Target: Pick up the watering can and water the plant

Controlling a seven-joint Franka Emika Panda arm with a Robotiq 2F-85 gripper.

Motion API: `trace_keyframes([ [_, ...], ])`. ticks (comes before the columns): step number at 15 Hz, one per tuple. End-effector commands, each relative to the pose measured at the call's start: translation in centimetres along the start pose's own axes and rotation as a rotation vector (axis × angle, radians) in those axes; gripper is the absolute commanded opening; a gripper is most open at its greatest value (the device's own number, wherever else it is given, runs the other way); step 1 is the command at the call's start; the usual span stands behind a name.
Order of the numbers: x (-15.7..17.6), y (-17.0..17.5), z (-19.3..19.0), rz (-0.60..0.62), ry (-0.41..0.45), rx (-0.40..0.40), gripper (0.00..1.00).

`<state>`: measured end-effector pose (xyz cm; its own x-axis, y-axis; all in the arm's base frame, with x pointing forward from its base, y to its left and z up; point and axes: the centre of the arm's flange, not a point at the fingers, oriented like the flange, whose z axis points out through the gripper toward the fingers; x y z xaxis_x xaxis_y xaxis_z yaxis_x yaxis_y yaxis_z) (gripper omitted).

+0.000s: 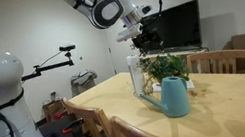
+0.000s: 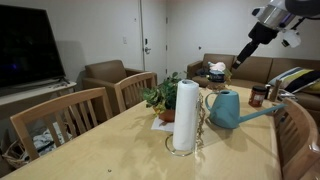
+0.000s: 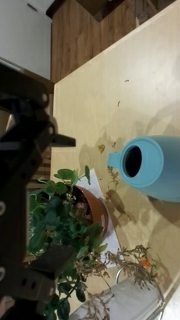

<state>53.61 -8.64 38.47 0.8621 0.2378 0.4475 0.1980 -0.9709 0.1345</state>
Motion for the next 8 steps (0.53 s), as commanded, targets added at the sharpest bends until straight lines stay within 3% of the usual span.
trace_keyframes([
  [1, 3.4, 2.6, 3.0, 0.034, -0.029, 0.029, 1.0],
  [8, 5.0, 3.4, 8.5, 0.058, -0.1, 0.063, 1.0],
])
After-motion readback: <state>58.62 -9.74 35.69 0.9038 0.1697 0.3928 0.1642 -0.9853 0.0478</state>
